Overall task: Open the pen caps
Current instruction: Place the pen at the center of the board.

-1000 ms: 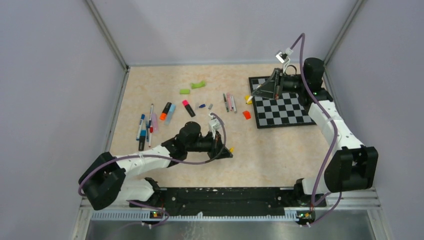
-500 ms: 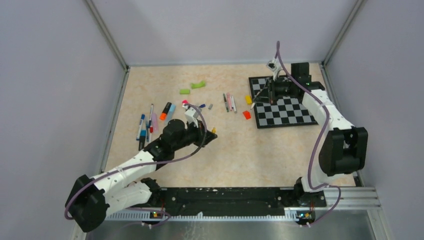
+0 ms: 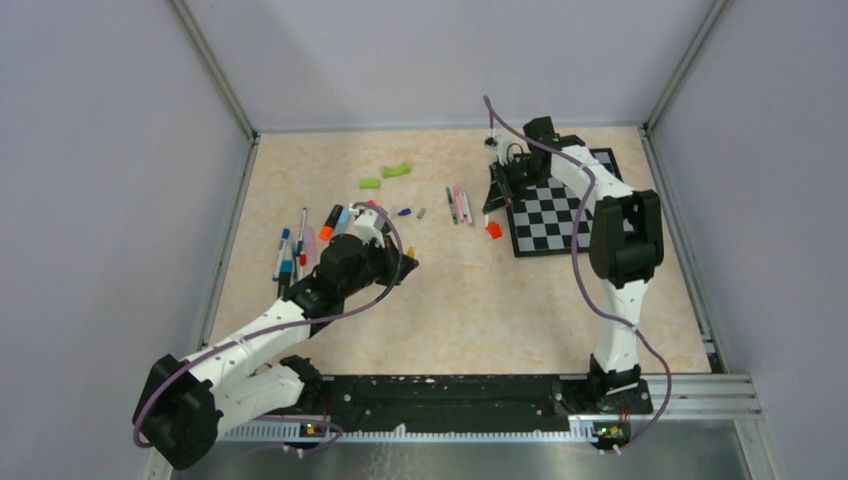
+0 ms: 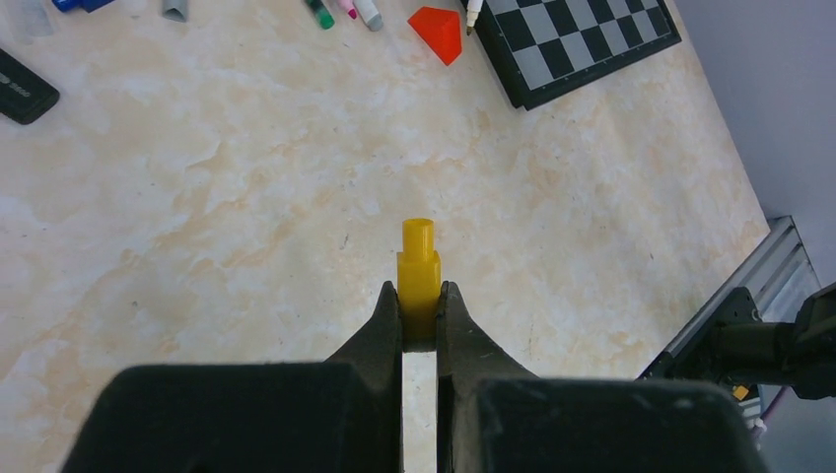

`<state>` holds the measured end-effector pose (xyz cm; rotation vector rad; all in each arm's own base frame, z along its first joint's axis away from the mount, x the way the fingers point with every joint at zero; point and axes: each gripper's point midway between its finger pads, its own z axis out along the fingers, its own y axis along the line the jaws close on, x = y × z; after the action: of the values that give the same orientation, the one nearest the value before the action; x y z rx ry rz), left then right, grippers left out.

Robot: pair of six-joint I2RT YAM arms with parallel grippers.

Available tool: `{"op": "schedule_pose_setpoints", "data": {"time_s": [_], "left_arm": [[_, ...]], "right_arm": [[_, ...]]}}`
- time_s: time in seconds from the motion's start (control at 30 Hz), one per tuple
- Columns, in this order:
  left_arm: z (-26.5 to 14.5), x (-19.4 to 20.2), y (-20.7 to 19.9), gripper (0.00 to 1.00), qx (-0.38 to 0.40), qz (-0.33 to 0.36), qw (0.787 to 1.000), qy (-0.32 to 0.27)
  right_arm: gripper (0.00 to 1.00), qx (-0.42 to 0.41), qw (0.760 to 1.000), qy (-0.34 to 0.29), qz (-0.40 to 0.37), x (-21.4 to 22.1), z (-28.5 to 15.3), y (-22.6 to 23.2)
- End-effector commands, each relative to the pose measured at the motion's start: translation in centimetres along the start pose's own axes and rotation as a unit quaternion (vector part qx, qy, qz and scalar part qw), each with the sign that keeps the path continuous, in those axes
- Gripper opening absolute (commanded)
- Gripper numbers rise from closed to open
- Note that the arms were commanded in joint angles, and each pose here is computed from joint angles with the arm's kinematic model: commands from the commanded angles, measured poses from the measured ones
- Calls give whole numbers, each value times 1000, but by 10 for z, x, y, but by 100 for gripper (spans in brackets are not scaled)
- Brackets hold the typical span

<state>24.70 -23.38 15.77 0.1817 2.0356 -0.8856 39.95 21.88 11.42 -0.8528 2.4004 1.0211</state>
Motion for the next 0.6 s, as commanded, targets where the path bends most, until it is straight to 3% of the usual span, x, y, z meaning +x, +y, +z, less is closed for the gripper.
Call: {"op": "schedule_pose_setpoints", "data": {"time_s": [0.0,0.57], "left_arm": [[-5,-20,3,0,-10,19,999,-34],[-3,-18,15,0,-13,30,999,-35]], "right_arm": [[9,13,1000,12,0,-13,5,-9],[11,11,999,41,26,-22,47,-40]]}}
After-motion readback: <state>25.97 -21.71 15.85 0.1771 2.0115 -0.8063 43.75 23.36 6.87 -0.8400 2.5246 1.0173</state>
